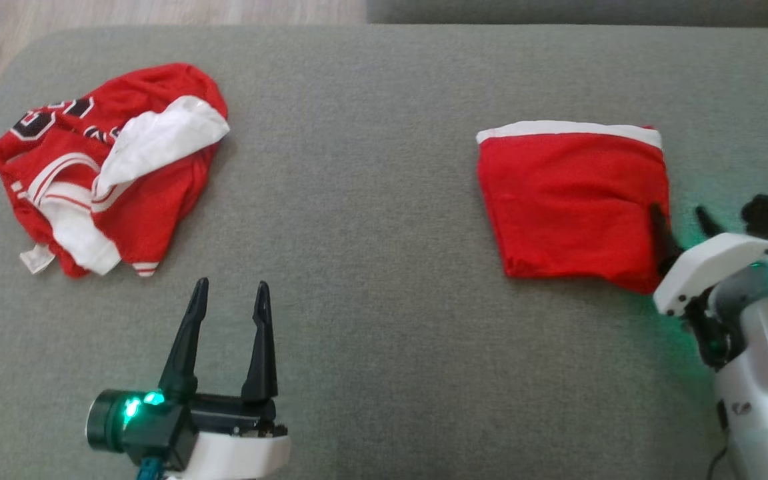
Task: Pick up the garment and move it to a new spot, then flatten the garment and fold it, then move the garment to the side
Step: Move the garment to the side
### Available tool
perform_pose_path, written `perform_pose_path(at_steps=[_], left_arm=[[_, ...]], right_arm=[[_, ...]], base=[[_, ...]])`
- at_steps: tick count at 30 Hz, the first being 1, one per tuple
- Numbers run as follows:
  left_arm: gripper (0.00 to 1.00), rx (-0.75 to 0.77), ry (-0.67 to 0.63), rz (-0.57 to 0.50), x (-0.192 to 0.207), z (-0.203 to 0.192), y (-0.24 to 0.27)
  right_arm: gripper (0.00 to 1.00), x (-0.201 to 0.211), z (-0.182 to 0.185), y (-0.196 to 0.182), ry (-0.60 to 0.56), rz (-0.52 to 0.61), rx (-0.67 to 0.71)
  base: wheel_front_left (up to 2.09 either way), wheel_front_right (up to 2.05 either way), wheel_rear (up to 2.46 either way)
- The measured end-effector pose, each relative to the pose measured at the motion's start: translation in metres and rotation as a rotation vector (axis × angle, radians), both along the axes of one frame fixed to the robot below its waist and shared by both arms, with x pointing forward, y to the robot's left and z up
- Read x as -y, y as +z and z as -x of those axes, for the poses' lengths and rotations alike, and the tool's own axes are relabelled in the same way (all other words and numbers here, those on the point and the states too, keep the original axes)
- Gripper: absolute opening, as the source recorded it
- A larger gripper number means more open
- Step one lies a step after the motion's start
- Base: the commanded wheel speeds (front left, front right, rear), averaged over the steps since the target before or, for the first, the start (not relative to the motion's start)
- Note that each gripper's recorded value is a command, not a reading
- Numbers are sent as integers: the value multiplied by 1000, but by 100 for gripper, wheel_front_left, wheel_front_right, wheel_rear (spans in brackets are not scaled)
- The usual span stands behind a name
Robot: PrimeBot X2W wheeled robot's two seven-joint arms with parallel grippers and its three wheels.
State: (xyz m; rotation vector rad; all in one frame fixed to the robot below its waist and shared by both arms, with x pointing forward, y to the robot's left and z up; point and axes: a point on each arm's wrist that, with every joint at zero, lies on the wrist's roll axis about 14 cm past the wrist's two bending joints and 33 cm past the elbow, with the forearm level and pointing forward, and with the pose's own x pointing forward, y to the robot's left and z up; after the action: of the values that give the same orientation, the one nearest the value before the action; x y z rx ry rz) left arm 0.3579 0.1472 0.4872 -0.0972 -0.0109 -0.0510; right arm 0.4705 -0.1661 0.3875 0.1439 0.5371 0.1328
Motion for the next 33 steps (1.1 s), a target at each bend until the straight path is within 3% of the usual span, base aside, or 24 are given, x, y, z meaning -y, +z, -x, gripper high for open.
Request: perform_pose_path(at_steps=[2, 3, 5, 6, 12, 25, 33], left_arm=[[100, -10, 6, -2, -2, -2, -3], [100, -13, 7, -3, -3, -3, -4], [100, -18, 10, 6, -3, -4, -6], [100, -21, 9, 6, -3, -4, -7], [100, -30, -18, 18, 5, -11, -11], [100, -14, -199, 51, 49, -62, -22], [100, -20, -285, 64, 73, -91, -41]], right_arm=[[100, -10, 5, -13, 13, -29, -58], [76, -14, 7, -17, 15, -49, -77], [4, -21, 8, -21, 18, -86, -102], [0, -23, 7, -20, 21, -97, -107], [0, -3, 3, -17, 17, -51, -78], [0, 160, -13, 11, -159, 287, -39], [0, 211, -28, 27, -226, 469, -33]], base=[[0, 0, 0], [0, 0, 0], [0, 0, 0], [0, 0, 0], [0, 0, 0], [0, 0, 0], [0, 0, 0]])
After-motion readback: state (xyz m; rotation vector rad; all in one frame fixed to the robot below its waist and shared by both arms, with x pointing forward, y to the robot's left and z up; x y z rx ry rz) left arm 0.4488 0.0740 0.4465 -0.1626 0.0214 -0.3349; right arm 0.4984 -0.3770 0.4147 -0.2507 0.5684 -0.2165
